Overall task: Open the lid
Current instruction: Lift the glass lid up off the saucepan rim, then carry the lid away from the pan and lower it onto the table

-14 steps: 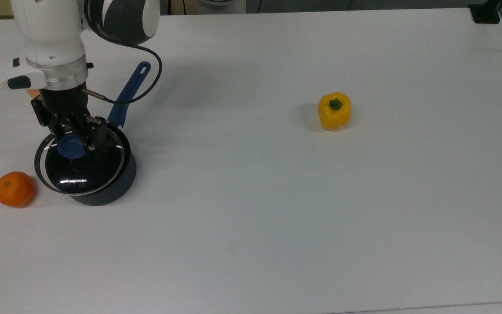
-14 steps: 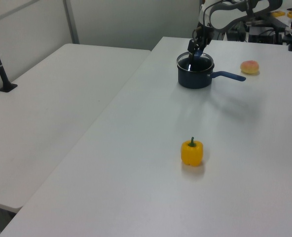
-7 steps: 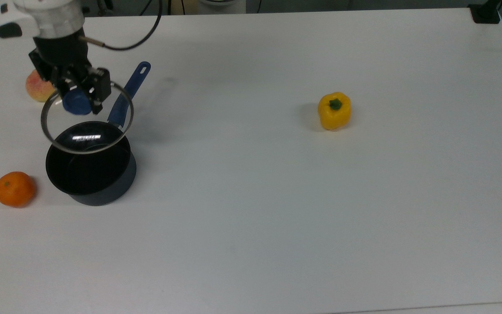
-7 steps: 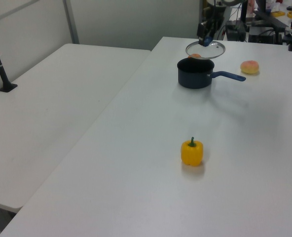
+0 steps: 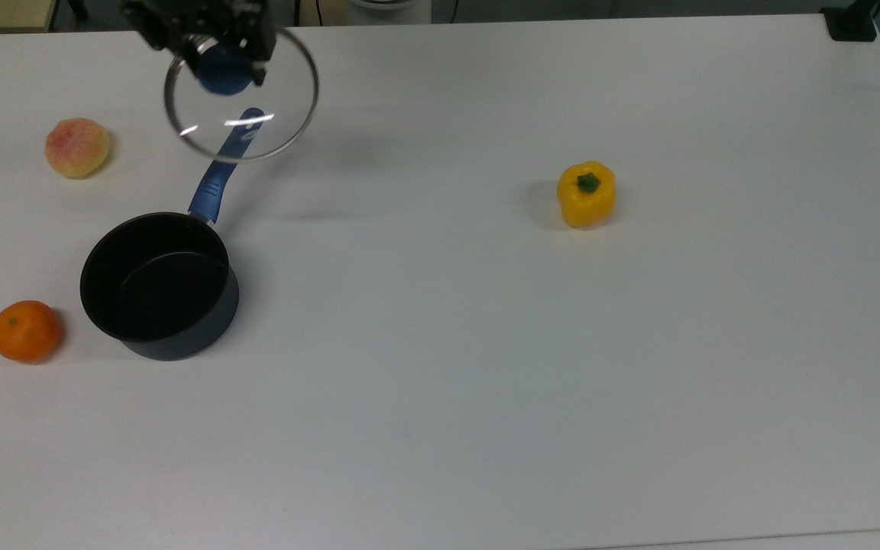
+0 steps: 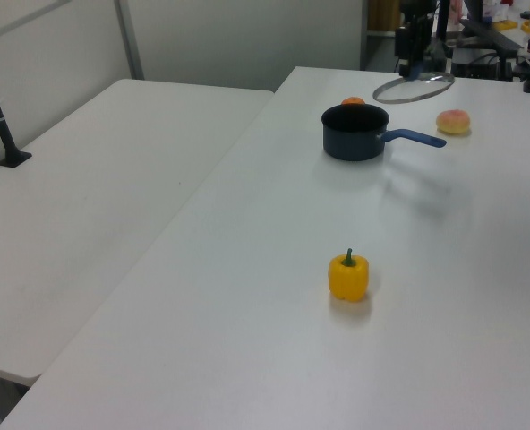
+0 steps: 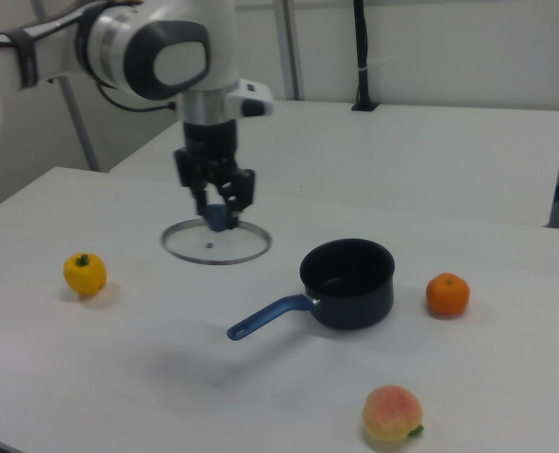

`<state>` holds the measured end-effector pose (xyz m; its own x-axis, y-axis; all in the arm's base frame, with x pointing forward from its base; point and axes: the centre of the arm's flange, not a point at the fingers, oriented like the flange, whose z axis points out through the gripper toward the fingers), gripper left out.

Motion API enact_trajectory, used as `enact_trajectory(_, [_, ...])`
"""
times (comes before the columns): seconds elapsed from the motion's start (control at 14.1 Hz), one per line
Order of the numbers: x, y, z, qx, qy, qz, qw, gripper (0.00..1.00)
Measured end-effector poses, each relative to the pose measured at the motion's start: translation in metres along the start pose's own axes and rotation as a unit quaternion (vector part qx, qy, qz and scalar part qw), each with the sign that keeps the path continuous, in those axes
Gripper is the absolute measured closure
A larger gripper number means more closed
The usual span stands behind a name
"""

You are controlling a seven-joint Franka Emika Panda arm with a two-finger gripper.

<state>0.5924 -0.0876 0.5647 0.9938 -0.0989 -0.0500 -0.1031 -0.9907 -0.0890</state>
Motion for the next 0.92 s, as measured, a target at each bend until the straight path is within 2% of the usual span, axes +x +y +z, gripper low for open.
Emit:
enact_trajectory(0.14, [-0.017,-0.025,0.006,0.006,-0.032,-0.032,0.999,0.34])
enact_trajectory(0.28, [-0.037,-0.067,0.036,0.008,-0.072,-0.071,0.9948,0.34])
enact_trajectory(0.5, [-0.053,-0.099,0.077,0.007,-0.118,-0.112,0.9867,0.34])
enact_trajectory(0.78, [-0.073,-0.118,0.126,0.007,-0.171,-0.178,0.9691,0.34])
enact_trajectory(0.92, [-0.078,-0.118,0.142,0.0,-0.176,-0.192,0.9655,0.34])
